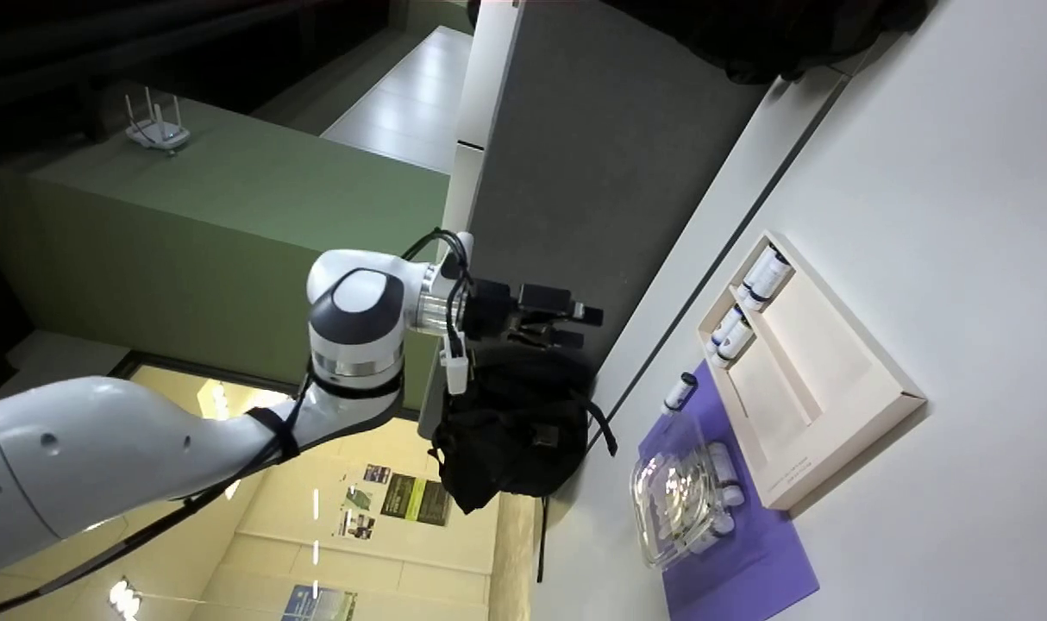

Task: Pick up the small bottle from the table and put it in the bottom compartment of the wooden tray.

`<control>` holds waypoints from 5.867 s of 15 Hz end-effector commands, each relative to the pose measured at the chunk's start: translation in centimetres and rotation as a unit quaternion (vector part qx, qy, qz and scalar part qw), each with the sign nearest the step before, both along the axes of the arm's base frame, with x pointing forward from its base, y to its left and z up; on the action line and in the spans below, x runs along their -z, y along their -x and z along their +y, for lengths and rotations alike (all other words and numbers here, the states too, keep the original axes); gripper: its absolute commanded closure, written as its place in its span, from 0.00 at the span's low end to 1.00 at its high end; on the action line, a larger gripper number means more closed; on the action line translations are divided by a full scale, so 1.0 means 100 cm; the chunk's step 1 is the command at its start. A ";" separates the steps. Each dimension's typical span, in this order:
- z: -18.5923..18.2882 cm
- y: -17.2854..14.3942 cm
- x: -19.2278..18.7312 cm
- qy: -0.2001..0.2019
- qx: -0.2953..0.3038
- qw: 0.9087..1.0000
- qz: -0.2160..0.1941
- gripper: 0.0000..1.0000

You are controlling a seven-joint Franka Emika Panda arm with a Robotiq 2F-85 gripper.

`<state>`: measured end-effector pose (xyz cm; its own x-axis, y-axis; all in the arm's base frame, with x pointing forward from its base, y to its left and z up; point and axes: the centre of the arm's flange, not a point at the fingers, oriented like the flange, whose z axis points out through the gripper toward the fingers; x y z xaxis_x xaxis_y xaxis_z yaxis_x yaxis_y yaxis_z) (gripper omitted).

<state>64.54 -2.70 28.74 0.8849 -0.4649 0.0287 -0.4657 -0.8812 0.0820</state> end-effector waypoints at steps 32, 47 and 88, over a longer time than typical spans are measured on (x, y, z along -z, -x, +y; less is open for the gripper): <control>0.070 -0.103 0.106 -0.124 0.247 0.961 -0.001 0.00; 0.043 -0.074 0.186 -0.124 0.289 0.942 0.121 0.46; -0.134 -0.014 0.167 -0.265 0.391 0.868 0.150 0.88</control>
